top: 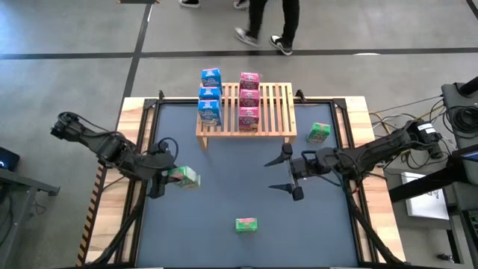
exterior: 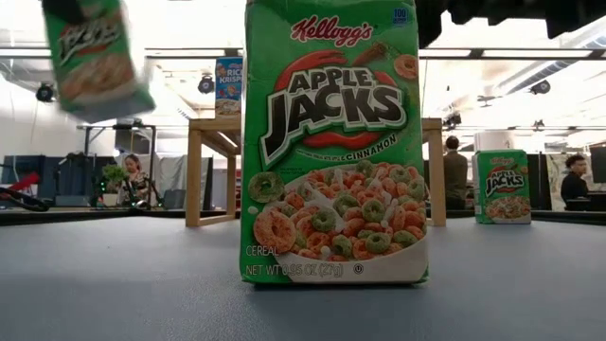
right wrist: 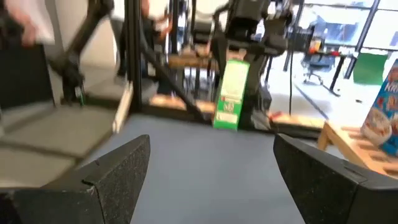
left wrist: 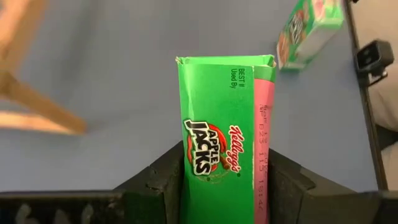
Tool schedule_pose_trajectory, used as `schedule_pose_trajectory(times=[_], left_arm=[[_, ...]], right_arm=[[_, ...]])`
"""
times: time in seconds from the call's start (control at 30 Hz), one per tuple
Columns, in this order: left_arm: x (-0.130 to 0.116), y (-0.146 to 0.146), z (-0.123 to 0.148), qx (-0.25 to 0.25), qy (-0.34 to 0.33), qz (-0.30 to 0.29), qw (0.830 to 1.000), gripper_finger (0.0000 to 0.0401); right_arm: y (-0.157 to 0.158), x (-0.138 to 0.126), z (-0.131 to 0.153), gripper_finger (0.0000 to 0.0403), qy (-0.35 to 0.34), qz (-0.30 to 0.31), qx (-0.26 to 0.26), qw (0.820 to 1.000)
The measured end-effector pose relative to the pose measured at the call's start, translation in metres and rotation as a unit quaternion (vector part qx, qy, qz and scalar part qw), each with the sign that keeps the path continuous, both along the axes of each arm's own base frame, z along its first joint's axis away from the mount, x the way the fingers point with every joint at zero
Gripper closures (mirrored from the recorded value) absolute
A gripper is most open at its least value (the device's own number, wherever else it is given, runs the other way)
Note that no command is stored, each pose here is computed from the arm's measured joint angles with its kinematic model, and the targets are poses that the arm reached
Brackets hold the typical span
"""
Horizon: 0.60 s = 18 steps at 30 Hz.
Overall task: Stack cereal on shelf
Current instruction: Put the middle left green cereal box on the shelf
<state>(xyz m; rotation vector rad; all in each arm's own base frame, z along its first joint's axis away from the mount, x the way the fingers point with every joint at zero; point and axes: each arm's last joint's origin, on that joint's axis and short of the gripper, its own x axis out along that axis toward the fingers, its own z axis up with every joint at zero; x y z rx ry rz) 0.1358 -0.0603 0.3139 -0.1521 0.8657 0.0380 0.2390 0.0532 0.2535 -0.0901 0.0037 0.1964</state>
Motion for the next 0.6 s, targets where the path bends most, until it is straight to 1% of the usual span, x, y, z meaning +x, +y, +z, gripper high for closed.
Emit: schedule_pose_trajectory(times=[0.07,0.2,0.27,0.37,0.47,0.6], left_arm=[[0.003,-0.001,0.009,0.013,-0.013,-0.009,1.0,0.0258],[0.012,-0.004,0.019,0.044,-0.023,-0.017,0.999,0.0258],[0.018,-0.007,0.02,0.053,-0.019,-0.02,0.998,0.0258],[0.027,-0.012,0.02,0.061,-0.01,-0.023,0.998,0.0258],[0.038,-0.017,0.022,0.072,-0.005,-0.017,0.997,0.0258],[0.053,-0.023,0.031,0.084,-0.013,0.002,0.996,0.0258]], right_arm=[[0.001,0.003,0.002,0.0071,-0.023,0.0,0.017,1.0],[0.002,0.012,-0.002,0.0071,-0.053,-0.004,-0.005,0.999],[0.003,0.022,-0.002,0.0071,-0.06,-0.022,-0.003,0.998],[0.005,0.041,-0.002,0.0071,-0.04,-0.062,-0.007,0.997],[0.008,0.066,-0.003,0.0071,-0.002,-0.091,-0.022,0.996],[0.015,0.095,0.0,0.0073,0.04,-0.096,-0.036,0.994]])
